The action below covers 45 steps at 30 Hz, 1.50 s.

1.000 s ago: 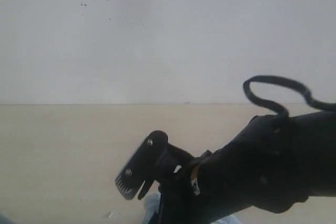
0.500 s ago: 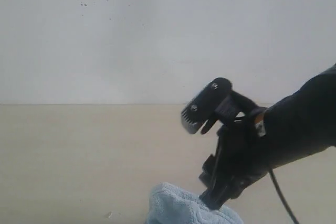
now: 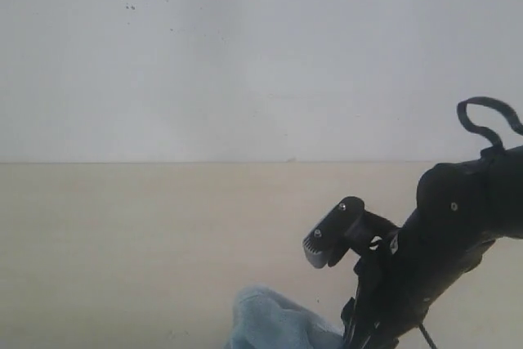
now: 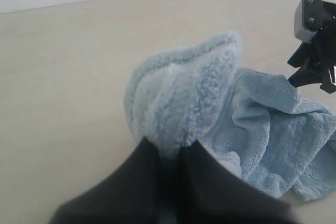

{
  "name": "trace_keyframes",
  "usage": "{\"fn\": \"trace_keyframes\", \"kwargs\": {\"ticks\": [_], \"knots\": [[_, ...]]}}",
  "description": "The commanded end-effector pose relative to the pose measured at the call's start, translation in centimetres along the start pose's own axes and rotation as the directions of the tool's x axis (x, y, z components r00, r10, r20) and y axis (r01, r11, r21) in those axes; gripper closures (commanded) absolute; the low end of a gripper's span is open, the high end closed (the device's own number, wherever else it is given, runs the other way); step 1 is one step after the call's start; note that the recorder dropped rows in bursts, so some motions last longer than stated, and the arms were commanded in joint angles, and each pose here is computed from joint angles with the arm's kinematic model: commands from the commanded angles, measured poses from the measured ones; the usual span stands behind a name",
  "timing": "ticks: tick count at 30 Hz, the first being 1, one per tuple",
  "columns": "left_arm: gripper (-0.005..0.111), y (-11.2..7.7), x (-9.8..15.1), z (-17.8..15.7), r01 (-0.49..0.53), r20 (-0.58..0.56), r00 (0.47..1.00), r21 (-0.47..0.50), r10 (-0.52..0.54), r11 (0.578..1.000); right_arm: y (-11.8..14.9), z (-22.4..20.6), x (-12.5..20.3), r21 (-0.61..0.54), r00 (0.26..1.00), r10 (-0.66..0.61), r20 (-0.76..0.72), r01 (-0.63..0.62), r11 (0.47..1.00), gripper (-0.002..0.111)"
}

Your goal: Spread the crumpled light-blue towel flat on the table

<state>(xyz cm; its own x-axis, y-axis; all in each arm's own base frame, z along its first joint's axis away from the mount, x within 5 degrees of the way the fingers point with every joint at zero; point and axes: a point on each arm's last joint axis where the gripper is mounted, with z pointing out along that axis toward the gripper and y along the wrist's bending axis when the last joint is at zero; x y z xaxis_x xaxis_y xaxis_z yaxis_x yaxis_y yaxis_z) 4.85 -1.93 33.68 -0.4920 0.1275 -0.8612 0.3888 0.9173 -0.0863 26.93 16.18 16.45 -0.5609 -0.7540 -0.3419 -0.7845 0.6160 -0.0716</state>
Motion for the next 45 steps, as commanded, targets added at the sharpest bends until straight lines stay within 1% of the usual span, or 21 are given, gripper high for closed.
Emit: {"fn": "trace_keyframes", "kwargs": {"ticks": [1,8,13,17,21,29,34,45], "knots": [[0.103,0.1,-0.1,-0.2,-0.013,0.014,1.0,-0.013,0.013,1.0,-0.2,1.1,0.2,-0.012,1.0,-0.019,-0.025,0.019,1.0,0.058],[0.103,0.2,-0.1,-0.2,-0.016,0.015,1.0,-0.018,0.017,1.0,-0.1,0.7,0.2,-0.016,0.999,-0.027,-0.027,0.027,1.0,0.058],[0.103,0.2,-0.1,-0.2,-0.016,0.013,1.0,-0.019,0.017,1.0,0.1,-0.8,0.4,-0.028,0.998,-0.042,-0.036,0.041,0.999,0.058],[0.103,0.2,-0.1,-0.2,-0.016,0.005,1.0,-0.021,0.017,1.0,0.3,-2.3,0.3,-0.024,0.999,-0.039,-0.009,0.039,0.999,0.058],[0.103,0.2,0.0,-0.2,-0.016,-0.003,1.0,-0.023,0.016,1.0,0.6,-2.8,0.7,-0.051,0.998,-0.042,-0.049,0.039,0.998,0.058],[0.103,0.2,0.0,-0.2,-0.016,-0.003,1.0,-0.023,0.016,1.0,0.7,-2.3,0.7,-0.073,0.997,-0.049,-0.052,0.046,0.996,0.058],[0.103,0.2,0.0,-0.2,-0.016,-0.003,1.0,-0.023,0.016,1.0,0.8,-0.9,0.9,-0.099,0.994,-0.052,-0.094,0.042,0.994,0.058],[0.103,0.2,0.0,-0.2,-0.031,0.0,1.0,-0.022,0.031,0.999,0.6,1.5,1.2,-0.112,0.989,-0.066,-0.131,0.051,0.992,0.058]]}}
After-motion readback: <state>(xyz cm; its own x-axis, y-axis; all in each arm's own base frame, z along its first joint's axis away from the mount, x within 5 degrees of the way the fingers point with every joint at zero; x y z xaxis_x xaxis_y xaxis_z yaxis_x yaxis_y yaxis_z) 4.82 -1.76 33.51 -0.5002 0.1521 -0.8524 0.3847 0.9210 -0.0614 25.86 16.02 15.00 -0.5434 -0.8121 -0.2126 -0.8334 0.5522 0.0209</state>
